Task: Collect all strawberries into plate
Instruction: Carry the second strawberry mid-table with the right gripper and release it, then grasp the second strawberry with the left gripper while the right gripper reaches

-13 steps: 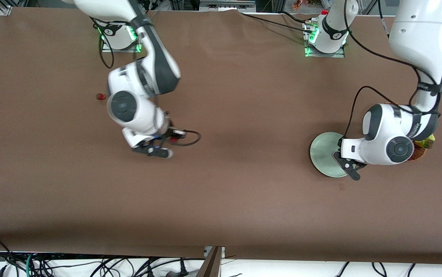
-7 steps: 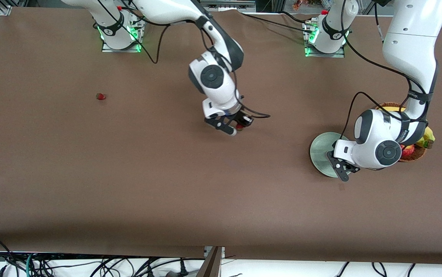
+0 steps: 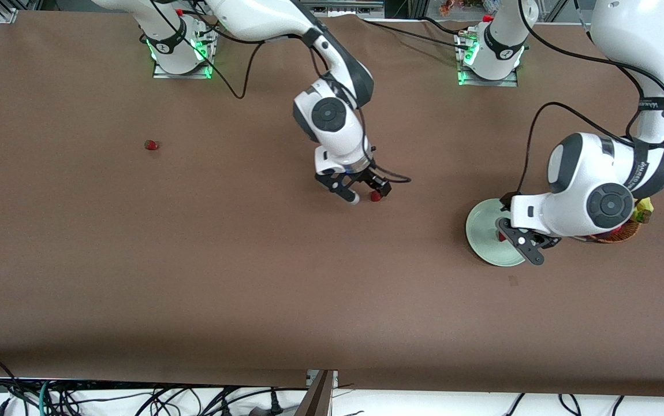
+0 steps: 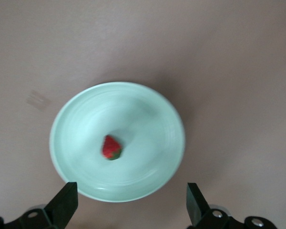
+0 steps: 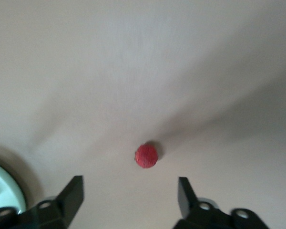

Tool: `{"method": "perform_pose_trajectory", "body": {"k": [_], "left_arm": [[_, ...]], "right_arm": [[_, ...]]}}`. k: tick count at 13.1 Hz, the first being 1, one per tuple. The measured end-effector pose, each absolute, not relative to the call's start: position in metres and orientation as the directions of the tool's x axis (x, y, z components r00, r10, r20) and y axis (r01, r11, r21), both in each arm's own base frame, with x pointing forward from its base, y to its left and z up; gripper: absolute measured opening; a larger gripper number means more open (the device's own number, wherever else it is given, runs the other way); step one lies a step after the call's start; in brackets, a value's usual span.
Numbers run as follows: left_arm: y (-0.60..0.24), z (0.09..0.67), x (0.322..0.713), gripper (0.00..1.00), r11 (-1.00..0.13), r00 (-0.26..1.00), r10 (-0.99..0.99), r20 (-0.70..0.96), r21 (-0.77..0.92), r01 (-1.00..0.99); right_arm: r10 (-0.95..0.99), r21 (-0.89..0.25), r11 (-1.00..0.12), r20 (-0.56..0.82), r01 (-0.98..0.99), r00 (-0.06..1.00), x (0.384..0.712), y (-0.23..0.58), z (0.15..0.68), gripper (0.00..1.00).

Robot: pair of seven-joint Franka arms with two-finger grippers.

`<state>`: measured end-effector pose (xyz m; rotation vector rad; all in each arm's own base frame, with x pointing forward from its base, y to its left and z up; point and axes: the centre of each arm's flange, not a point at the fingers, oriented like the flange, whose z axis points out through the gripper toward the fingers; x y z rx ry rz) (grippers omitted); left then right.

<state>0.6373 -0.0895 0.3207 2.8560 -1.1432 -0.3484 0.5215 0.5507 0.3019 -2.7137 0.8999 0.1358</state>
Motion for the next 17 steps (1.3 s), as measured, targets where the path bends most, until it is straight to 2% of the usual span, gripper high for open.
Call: {"method": "perform_pose_trajectory", "body": {"k": [1,3,5,7,9,12,17], "left_arm": [[-0.109,0.321,0.633,1.00,-0.772,0.746,-0.635,-0.200,0.124,-0.624],[-0.152,0.322,0.624,1.00,-0.862,0.836,-0.507,-0.211,0.119,-0.493],[-0.193,0.320,0.612,1.00,-0.924,0.896,-0.381,-0.226,0.104,-0.367],[-0.237,0.311,0.599,1.00,-0.965,0.940,-0.260,-0.219,0.086,-0.247],[-0.292,0.291,0.579,1.00,-0.992,0.970,-0.119,-0.213,0.056,-0.109],[-0.359,0.246,0.547,1.00,-0.998,0.985,-0.006,-0.172,0.066,0.005],[-0.369,0.191,0.531,1.00,-0.997,0.994,-0.074,-0.084,-0.008,-0.075]], "right_arm": [[-0.518,-0.187,-0.814,-0.193,-0.549,0.834,0.536,0.523,0.326,0.99],[-0.388,-0.093,-0.905,-0.223,-0.416,0.894,0.564,0.449,0.362,0.99],[-0.269,-0.054,-0.956,-0.235,-0.289,0.934,0.584,0.369,0.373,0.99],[-0.158,-0.018,-0.986,-0.243,-0.168,0.957,0.585,0.291,0.366,0.99],[-0.082,0.040,-0.996,-0.253,-0.075,0.964,0.569,0.217,0.351,0.99],[-0.023,0.089,-0.996,-0.281,0.002,0.960,0.526,0.127,0.325,0.99],[0.014,0.025,-0.999,-0.314,0.023,0.949,0.466,-0.022,0.270,0.99]]}}
